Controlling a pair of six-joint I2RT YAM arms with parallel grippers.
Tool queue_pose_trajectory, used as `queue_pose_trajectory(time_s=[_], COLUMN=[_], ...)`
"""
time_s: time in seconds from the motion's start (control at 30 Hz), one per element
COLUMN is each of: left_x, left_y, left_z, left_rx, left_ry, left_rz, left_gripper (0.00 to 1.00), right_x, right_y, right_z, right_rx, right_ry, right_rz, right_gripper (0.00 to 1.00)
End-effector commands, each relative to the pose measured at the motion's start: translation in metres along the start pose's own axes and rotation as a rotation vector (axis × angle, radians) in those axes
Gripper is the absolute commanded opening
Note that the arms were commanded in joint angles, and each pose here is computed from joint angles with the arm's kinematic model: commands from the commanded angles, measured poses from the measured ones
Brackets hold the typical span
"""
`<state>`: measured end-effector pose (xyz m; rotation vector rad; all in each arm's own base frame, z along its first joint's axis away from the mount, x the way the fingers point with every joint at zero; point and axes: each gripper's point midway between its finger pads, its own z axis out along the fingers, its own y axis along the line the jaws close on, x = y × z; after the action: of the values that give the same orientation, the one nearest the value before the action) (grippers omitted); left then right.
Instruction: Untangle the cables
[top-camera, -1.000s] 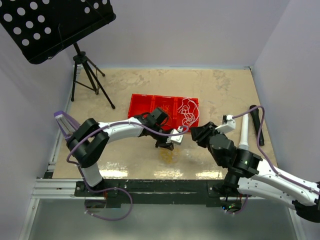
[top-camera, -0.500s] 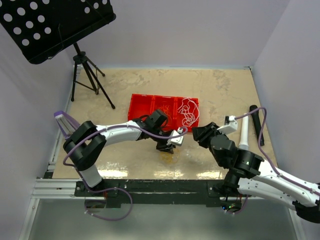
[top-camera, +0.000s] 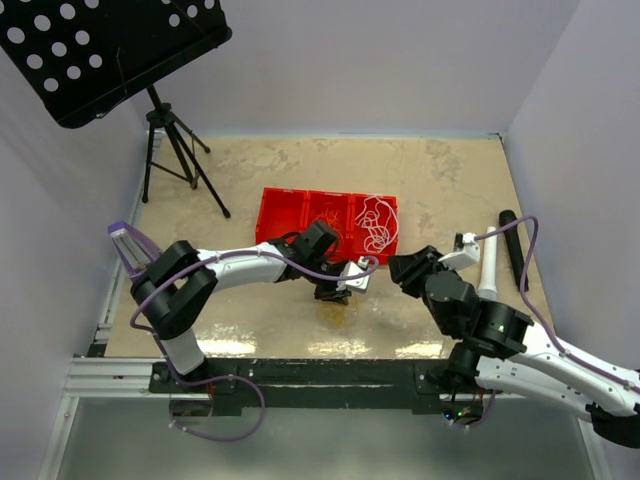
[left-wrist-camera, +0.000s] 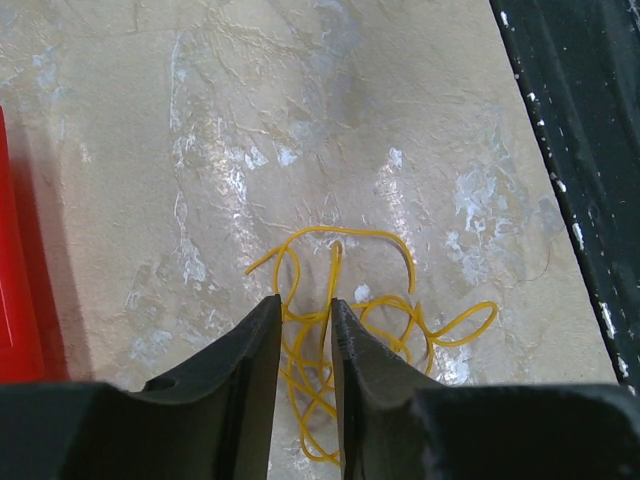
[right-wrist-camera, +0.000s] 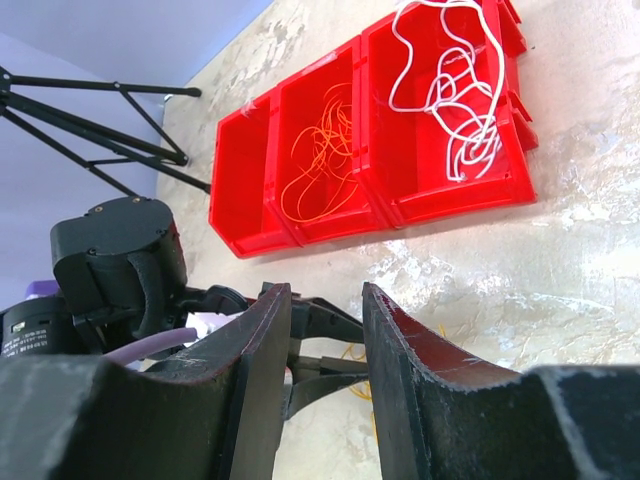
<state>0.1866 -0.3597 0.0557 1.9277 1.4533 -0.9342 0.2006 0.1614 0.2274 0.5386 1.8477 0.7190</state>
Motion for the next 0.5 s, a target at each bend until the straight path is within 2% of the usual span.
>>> queue_pose_trajectory(time_s=[0.0,0.1,0.2,0.33,0.47], left_x=[-0.004,-0.004,-0.005,-0.015,-0.046], left_y=[0.002,0.004,0.005,0.007,0.015], left_z=[-0.003,-0.001,-0.001,-0.006,-0.028], left_rx=[-0.014,-0.018,-0.019,-0.025,-0.075], left_ry=[-0.007,-0.009,-0.017,-0.024,-0.051], left_rz=[0.048,0.052,0.058,0.066,0.055], left_gripper=[0.27,0.18,0.01,0.0,0.0], right_x=[-0.021,-0.022,-0.022,-0.023,-0.021], right_y=[0.011,0.01,0.011,0.012,0.014], right_z=[-0.005,-0.005,-0.005,-0.005,-0.003], right_rx=[-0.011,-0.009,-0.006,-0.008,-0.012], right_ry=[-0.058,-0.06,-0.063,-0.067,-0.061], right_rz=[0.058,0.056,0.055,0.052,0.041], right_gripper=[0.39,0.39,0.39,0.39,0.39])
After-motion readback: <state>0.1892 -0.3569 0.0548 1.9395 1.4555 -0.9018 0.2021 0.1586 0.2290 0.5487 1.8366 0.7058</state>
